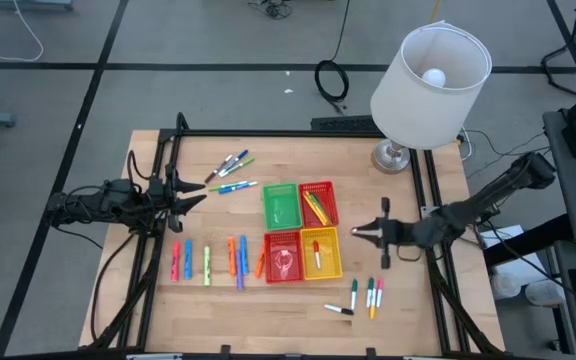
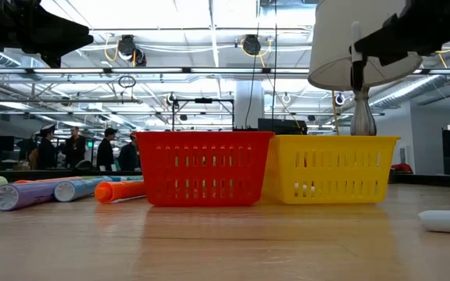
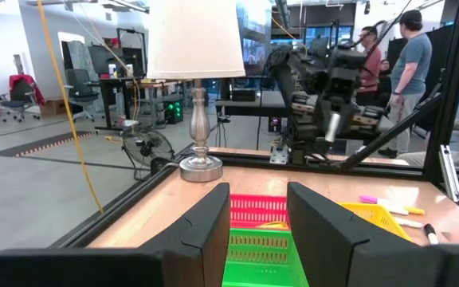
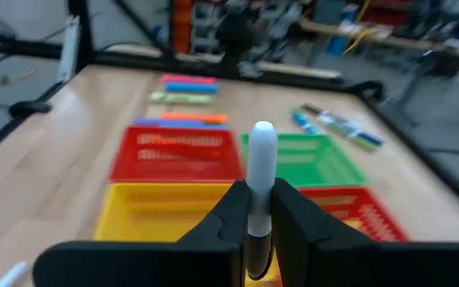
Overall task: Pick & Place Markers
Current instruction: Put the small black highlighter pen into the yellow bin, then put the small pink highlighter pen into the yellow bin
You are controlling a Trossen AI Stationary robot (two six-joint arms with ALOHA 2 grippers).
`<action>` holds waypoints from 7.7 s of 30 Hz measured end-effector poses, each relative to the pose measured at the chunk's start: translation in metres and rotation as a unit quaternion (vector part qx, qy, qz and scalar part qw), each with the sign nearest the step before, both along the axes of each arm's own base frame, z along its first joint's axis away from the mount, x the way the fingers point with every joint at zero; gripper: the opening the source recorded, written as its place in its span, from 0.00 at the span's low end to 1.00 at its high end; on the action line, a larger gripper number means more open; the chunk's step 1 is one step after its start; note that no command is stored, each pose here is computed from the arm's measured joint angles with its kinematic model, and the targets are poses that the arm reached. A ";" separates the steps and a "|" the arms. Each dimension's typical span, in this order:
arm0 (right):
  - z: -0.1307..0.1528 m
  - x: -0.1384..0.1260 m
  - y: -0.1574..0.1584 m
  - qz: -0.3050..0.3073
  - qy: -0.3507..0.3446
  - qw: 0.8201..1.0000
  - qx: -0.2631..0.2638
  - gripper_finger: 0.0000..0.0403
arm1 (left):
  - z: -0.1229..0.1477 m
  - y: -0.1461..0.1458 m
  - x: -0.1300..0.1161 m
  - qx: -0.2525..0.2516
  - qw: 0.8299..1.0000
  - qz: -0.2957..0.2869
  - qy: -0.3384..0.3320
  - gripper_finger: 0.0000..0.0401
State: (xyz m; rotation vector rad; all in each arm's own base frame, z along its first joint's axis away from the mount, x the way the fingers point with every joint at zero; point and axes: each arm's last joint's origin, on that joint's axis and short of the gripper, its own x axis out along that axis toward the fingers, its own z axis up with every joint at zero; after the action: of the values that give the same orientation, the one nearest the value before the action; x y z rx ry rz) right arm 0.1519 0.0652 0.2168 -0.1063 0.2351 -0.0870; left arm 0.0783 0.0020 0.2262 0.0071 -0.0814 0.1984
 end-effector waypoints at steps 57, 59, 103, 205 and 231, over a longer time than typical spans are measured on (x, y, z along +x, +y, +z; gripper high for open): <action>0.008 0.002 0.005 0.161 -0.067 0.982 0.065 0.08 | 0.000 0.000 0.000 0.000 1.000 0.000 0.000 0.33; 0.007 0.012 0.010 0.149 -0.047 0.986 0.056 0.08 | 0.000 0.000 0.000 0.000 1.000 0.000 0.000 0.33; -0.052 0.085 0.025 0.071 0.065 0.995 0.040 0.15 | 0.000 0.000 0.000 0.000 1.000 0.000 0.000 0.33; -0.068 0.049 0.086 -0.437 0.495 0.616 0.429 0.24 | 0.000 0.000 0.000 0.000 1.000 0.000 0.000 0.33; -0.077 0.041 0.082 -0.407 0.532 0.619 0.409 0.18 | 0.000 0.000 0.000 0.000 1.000 0.000 0.000 0.33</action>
State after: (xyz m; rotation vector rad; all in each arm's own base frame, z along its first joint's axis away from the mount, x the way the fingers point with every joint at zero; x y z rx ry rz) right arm 0.1931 0.1476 0.1402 0.9375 1.5100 -0.8360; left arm 0.0783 0.0021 0.2263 0.0072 -0.0816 0.1993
